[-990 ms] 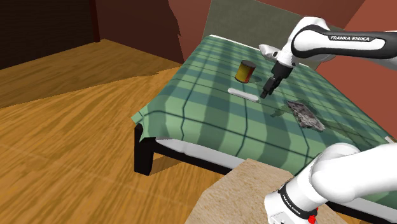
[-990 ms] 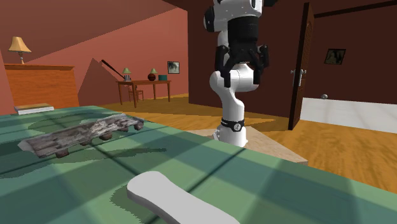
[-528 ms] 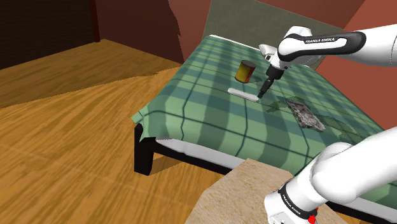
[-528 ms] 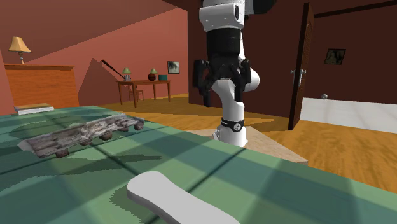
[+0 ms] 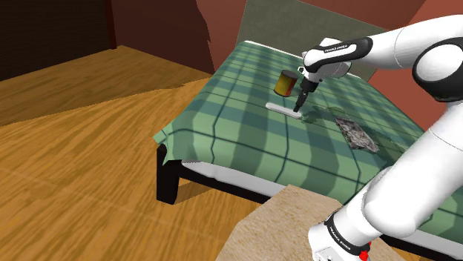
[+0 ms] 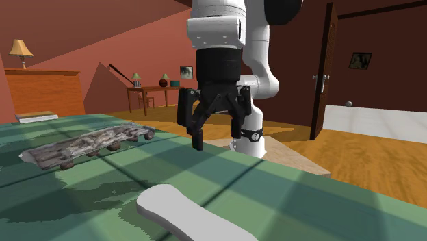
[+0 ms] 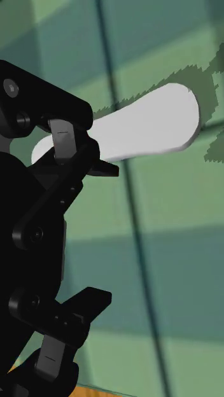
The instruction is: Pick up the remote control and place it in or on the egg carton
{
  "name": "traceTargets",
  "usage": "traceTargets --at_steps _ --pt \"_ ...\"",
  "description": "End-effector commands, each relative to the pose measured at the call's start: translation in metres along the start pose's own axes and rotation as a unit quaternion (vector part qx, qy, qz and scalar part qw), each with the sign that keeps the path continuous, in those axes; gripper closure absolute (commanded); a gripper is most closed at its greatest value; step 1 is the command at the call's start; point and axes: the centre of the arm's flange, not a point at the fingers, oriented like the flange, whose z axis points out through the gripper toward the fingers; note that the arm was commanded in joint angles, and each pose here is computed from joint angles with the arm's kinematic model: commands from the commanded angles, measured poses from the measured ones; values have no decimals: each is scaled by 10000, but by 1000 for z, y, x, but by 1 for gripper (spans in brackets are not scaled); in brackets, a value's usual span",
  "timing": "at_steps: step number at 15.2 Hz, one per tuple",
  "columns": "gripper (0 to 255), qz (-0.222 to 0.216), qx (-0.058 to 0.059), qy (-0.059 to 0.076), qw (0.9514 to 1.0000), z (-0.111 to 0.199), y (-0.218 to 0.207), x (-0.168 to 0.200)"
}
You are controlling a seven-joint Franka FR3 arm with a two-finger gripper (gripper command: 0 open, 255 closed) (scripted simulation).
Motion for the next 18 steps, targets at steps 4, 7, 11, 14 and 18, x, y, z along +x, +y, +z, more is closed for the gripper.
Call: traceTargets --at_steps 4,7,11,14,18 --pt "0 -578 -93 -23 9983 24 53 26" --pt "0 -909 -147 -37 9957 39 82 45" --pt "0 -974 -158 -39 9951 57 89 49" --pt "0 -974 -158 -39 9951 73 89 49" --pt "0 -974 -158 -39 9951 81 90 49"
